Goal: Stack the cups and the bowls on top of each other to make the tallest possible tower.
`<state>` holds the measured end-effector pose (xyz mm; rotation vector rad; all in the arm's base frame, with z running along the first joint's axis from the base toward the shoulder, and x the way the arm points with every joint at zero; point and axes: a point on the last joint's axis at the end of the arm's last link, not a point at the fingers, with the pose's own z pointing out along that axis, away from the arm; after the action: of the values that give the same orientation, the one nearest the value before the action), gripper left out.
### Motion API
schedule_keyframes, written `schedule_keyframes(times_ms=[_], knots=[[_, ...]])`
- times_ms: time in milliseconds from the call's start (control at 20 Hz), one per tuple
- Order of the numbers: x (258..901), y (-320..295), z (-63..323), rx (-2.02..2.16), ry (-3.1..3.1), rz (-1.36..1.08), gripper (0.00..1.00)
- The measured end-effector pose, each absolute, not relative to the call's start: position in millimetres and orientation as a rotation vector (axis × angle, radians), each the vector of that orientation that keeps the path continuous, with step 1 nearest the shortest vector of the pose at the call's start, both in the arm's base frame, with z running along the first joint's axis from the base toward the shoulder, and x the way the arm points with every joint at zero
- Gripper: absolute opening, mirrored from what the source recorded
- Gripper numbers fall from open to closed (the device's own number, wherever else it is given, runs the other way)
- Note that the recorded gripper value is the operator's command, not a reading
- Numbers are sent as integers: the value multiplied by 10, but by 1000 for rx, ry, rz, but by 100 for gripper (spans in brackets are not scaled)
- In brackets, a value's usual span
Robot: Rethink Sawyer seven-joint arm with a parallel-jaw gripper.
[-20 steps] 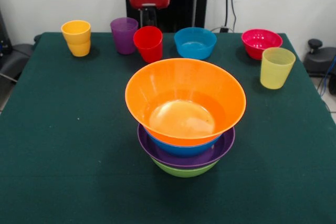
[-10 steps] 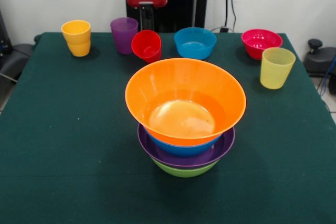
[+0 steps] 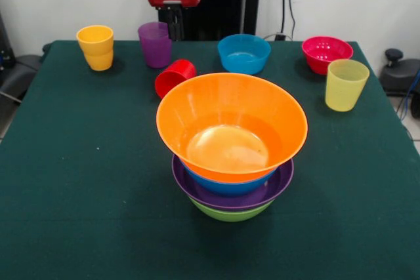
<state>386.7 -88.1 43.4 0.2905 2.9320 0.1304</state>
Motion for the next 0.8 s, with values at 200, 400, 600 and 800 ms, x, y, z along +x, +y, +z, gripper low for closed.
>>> schedule_keyframes(times_ms=[200,400,600,800], knots=[[3954,-854,481,264,2929,134,0],[4044,-830,532,239,2916,139,0],[4106,-829,565,229,2906,146,0],[4129,-831,576,226,2903,150,0]])
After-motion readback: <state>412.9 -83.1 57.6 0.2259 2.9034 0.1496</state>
